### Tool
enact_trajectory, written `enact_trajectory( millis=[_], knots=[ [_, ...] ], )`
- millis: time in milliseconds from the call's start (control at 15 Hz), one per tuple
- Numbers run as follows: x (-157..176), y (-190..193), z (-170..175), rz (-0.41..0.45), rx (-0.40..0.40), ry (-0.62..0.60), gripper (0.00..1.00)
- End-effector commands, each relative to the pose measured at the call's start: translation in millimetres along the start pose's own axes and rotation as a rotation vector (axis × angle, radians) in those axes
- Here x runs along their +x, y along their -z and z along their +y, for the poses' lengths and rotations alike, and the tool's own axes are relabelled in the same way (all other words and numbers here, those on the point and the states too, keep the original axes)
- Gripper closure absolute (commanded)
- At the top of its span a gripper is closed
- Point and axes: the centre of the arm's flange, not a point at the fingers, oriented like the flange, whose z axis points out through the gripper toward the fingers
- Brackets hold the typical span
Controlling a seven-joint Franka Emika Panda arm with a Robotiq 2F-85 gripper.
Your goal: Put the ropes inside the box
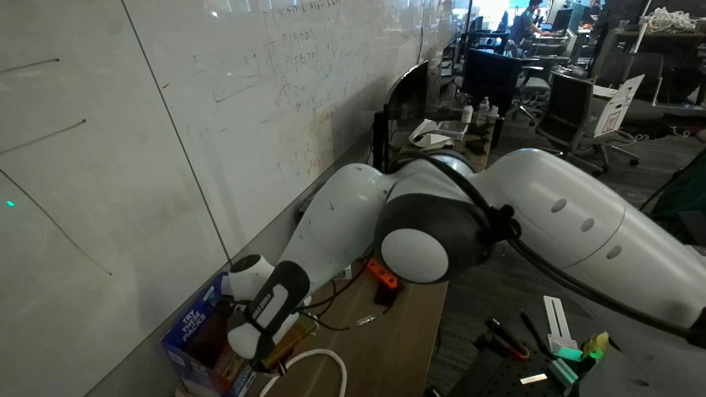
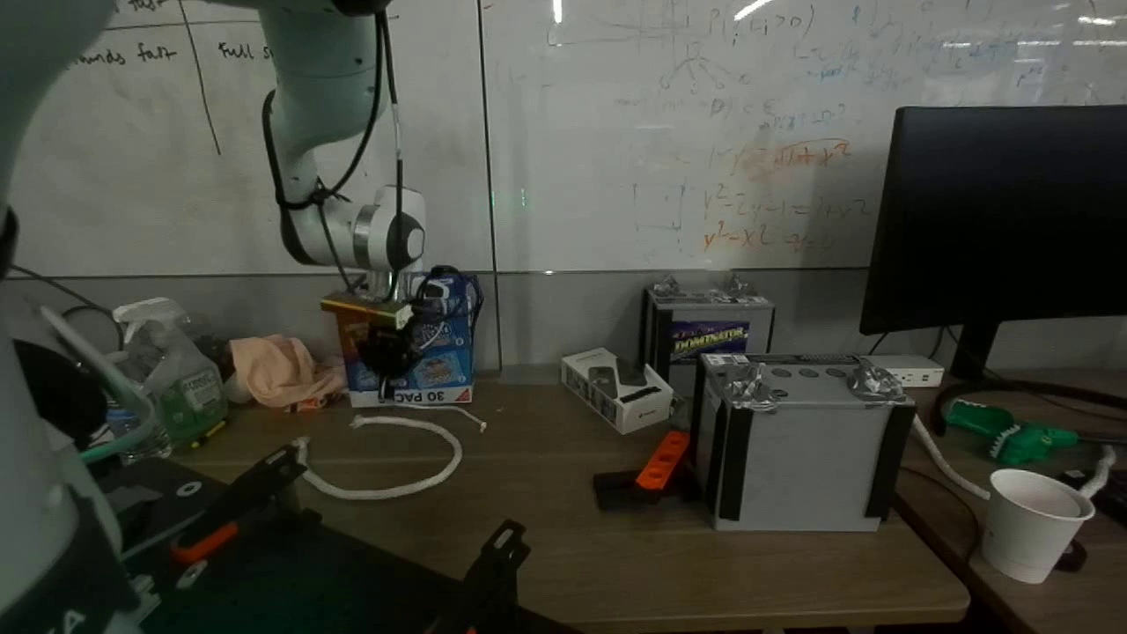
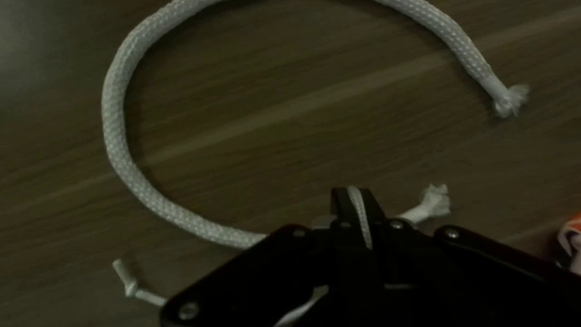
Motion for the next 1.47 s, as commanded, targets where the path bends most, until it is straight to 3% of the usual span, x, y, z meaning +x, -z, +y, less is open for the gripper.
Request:
enact_trajectory(
  millis=[0, 533, 867, 1133, 1400],
  knots=[
    [-10.9, 95.2, -11.4, 0.064, -0.006, -0.008, 0.92],
    [-31.2, 291.1, -39.9, 0.328, 0.056, -0.166, 0.93],
    [-61.8, 411.3, -42.0, 0.417, 0.117, -0.271, 0.92],
    [-76.7, 456.4, -39.3, 0.446, 0.124, -0.318, 0.92],
    [-73.7, 465.7, -41.2, 0.447, 0.137, -0.341, 0.92]
  ],
)
